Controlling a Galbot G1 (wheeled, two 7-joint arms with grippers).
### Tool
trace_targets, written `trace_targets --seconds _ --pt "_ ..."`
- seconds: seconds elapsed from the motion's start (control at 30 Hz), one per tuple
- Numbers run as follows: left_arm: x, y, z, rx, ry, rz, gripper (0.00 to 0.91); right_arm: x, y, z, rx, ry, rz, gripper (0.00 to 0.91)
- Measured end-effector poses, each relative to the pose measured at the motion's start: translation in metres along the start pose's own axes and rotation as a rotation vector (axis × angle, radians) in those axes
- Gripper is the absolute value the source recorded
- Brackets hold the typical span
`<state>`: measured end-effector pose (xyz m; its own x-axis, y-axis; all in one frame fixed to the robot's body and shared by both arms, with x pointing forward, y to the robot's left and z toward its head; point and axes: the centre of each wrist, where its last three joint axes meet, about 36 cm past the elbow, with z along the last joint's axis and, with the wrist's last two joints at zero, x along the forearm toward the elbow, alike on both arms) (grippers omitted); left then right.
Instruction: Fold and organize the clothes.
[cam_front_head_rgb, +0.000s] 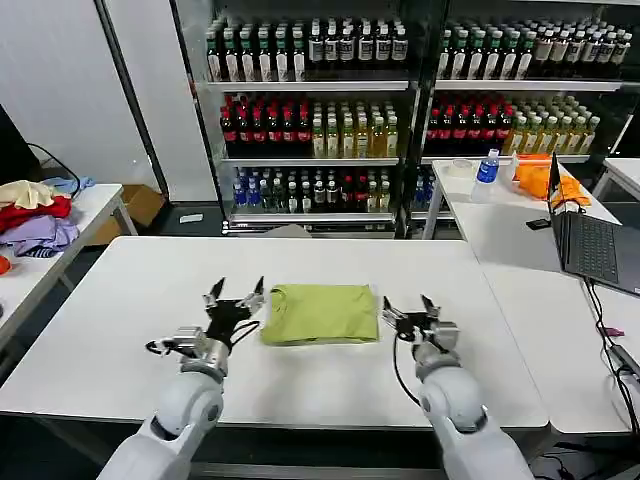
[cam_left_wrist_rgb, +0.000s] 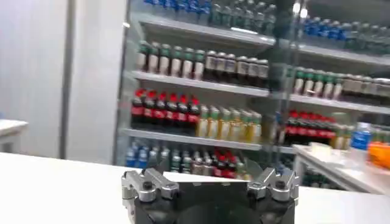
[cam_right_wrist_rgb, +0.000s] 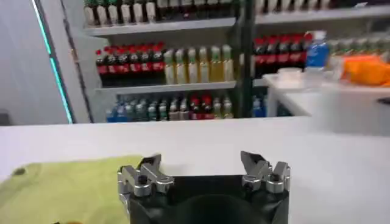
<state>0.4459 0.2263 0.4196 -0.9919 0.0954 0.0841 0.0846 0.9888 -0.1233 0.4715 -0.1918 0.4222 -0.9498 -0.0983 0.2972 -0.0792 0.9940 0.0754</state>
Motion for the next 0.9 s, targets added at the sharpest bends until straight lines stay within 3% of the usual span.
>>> trace_targets --seconds 0.23,0.3,0.33,0.37,0.4,0.47,0.7,0.9 --pt "0.013 0.016 0.003 -0.006 0.017 -0.023 0.907 -0.046 0.028 -0.002 -0.049 0.067 -0.038 0.907" --pt "0.015 0.019 0.005 -0.006 0.027 -0.029 0.907 -0.057 0.033 -0.002 -0.061 0.083 -0.042 0.846" --pt "0.017 0.02 0.006 -0.006 0.031 -0.031 0.907 -0.062 0.036 -0.002 -0.067 0.091 -0.045 0.665" --pt "0.018 0.02 0.006 -0.006 0.034 -0.031 0.907 -0.067 0.04 -0.002 -0.074 0.1 -0.05 0.544" --pt "0.019 0.021 0.006 -0.007 0.035 -0.029 0.907 -0.072 0.042 -0.002 -0.079 0.107 -0.053 0.272" --pt "0.02 0.023 0.005 -0.009 0.038 -0.03 0.907 -0.081 0.046 -0.002 -0.088 0.119 -0.054 0.0" --pt "0.023 0.028 0.003 -0.007 0.049 -0.027 0.907 -0.101 0.055 0.003 -0.114 0.164 -0.057 0.0" --pt "0.027 0.029 0.004 0.003 0.065 -0.026 0.907 -0.109 0.058 0.0 -0.128 0.165 -0.057 0.0"
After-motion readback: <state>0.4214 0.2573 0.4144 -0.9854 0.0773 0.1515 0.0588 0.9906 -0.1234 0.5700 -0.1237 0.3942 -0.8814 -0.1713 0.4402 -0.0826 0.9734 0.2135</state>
